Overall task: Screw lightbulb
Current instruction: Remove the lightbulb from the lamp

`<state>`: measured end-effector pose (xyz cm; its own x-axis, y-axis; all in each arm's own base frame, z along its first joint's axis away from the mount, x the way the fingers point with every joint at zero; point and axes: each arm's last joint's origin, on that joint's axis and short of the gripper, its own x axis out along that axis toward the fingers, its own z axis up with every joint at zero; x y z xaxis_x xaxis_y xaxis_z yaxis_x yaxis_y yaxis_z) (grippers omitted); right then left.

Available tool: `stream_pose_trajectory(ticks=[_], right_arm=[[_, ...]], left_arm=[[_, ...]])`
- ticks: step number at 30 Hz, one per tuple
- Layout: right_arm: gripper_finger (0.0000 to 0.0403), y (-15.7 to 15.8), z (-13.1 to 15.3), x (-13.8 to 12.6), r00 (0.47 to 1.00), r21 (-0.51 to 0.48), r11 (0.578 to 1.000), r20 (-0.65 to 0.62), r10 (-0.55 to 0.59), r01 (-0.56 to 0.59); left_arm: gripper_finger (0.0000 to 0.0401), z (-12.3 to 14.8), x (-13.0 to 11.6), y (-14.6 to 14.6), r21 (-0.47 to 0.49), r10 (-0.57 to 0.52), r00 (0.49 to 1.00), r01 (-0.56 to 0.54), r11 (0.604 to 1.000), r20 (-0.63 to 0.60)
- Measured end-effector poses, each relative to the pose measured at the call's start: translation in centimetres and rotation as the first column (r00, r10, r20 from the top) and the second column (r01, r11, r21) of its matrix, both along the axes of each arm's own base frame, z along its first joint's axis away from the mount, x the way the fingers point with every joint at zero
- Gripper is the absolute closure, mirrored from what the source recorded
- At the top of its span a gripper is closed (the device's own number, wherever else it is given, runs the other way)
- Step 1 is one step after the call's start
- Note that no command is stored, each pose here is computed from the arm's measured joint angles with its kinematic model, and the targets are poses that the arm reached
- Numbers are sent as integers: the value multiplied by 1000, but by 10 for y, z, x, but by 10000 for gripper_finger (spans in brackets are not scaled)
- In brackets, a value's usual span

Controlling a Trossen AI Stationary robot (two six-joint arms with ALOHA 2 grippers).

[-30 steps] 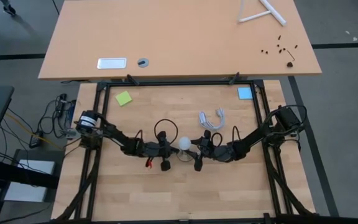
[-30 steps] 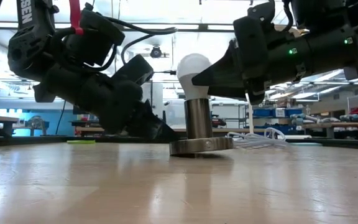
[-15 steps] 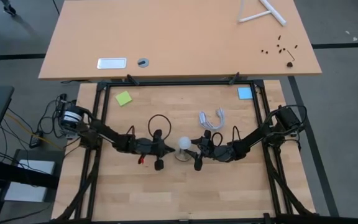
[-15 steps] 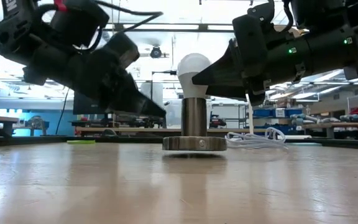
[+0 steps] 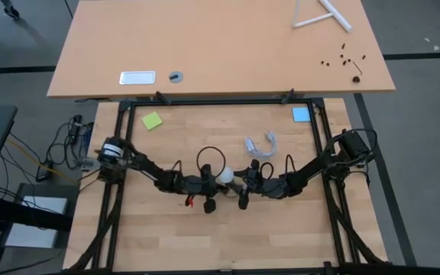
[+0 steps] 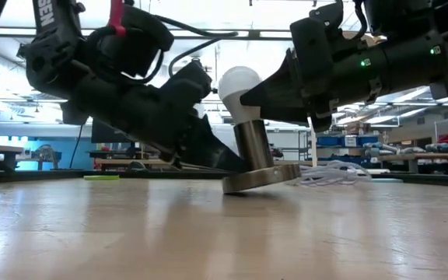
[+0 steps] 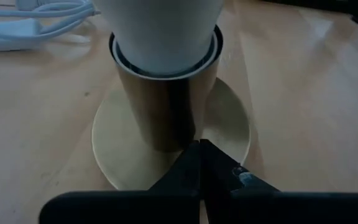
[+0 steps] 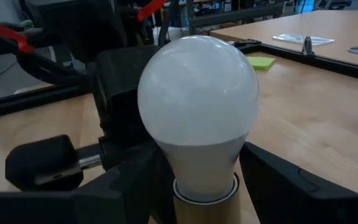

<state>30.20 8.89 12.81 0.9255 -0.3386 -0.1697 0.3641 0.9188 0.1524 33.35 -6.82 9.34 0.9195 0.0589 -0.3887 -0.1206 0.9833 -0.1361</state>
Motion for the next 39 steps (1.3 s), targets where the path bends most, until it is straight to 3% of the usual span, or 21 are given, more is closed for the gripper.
stream_pose_trajectory(ticks=[12,19,24,29,39], right_arm=[[173,0,-1,0,999,-61,998,-35,8,-10],[173,-1,-1,0,999,-62,998,-32,4,-6],[173,0,-1,0,1000,-56,998,-28,2,-4],[173,-1,-1,0,1000,-54,999,-27,1,-2],[173,-1,-1,0,1000,-54,999,-30,0,-2]], left_arm=[[395,-5,-10,4,10,14,999,-14,1000,-34],[395,13,-20,5,53,-10,995,16,998,-103],[387,16,-22,5,-19,-8,992,6,1000,-127],[341,15,-23,4,-66,-6,991,-3,998,-133],[212,15,-23,6,-32,59,989,-64,997,-135]])
